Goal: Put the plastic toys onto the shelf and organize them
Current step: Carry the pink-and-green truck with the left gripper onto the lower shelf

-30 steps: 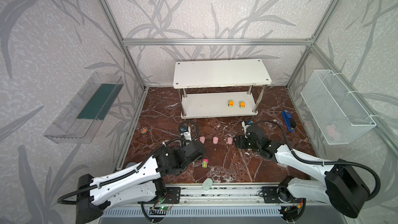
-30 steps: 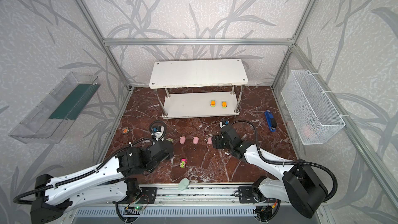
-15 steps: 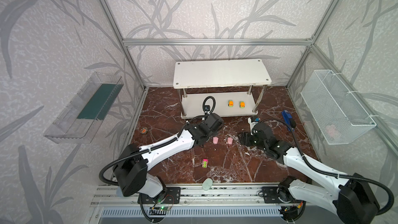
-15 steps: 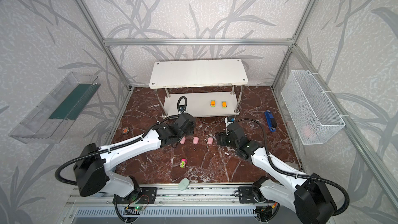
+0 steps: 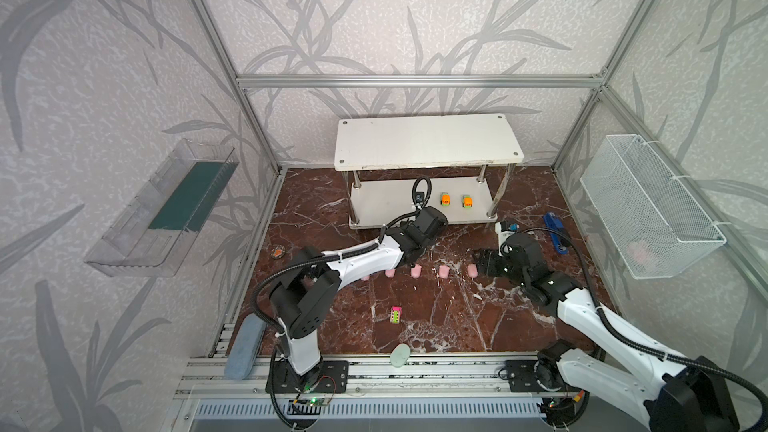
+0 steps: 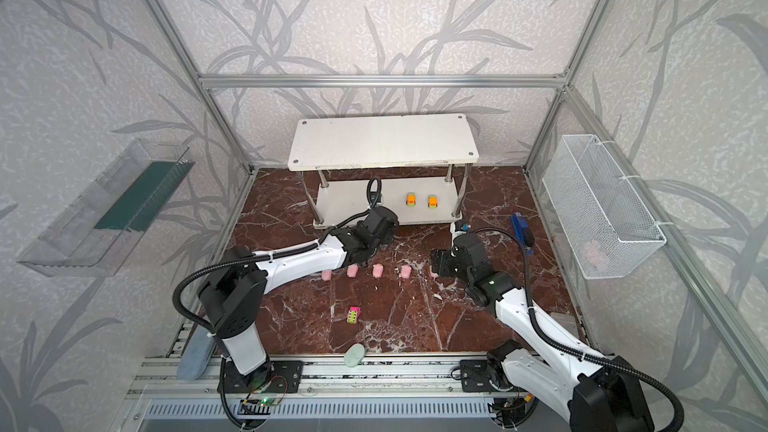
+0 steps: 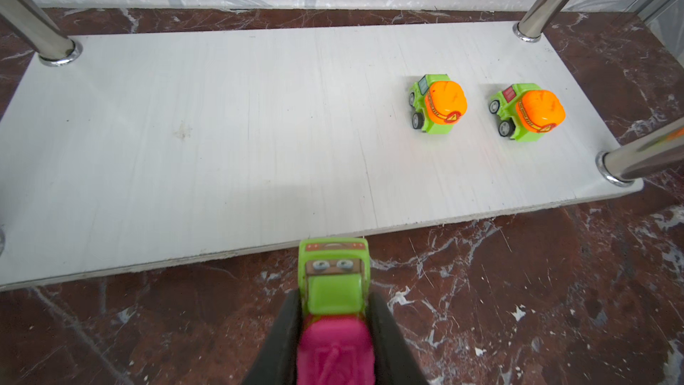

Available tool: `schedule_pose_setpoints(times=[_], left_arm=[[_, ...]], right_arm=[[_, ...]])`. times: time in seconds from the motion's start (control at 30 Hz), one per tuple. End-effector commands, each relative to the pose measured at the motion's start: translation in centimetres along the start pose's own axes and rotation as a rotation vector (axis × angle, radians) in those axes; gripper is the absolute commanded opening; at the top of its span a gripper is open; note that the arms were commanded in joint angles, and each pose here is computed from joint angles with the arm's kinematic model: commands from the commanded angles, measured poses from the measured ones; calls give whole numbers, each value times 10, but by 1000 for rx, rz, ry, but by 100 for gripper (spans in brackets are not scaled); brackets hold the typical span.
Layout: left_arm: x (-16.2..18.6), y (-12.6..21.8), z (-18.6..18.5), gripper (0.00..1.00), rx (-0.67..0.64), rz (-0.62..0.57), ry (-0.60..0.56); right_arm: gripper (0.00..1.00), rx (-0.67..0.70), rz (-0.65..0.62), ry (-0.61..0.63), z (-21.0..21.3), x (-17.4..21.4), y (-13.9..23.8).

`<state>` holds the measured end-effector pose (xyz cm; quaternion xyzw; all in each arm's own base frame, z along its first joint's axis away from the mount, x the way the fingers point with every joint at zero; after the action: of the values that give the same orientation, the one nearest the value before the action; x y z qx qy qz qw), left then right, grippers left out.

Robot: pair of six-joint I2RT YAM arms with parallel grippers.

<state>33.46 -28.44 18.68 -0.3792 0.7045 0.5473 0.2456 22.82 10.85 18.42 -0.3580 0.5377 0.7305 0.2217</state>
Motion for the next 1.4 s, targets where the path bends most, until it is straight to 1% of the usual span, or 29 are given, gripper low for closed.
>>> schedule_pose_setpoints(times=[0.0, 0.33, 0.53, 0.8, 1.0, 1.37], left_arm=[[-24, -8, -13, 26, 20, -93, 14], [-35, -42, -6, 26, -9, -74, 29], [-33, -57, -1, 26, -30, -53, 30], [-29, -65, 4, 26, -43, -38, 45], [-25, -71, 7, 26, -38, -53, 48], [-26, -92, 16, 26, -64, -48, 57]], right_arm=[[72, 4, 20, 14, -4, 6, 3], [72, 19, 29, 1, -11, 10, 3], [72, 19, 32, -5, -13, 12, 2], [72, 19, 33, -9, -14, 13, 1], [72, 19, 32, -13, -14, 15, 0], [72, 25, 39, -16, -16, 19, 0]])
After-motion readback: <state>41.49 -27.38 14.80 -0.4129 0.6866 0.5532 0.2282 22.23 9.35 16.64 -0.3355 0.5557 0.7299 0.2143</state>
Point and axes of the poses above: each gripper's point midway between its finger pads, its own y axis back along the fingers, its own z axis along the line the jaws close on, x = y × z, the point moved 8 cm from there along y, back along the fingers, and after that the axes turned 14 degrees about y, right-handed, at the moved point
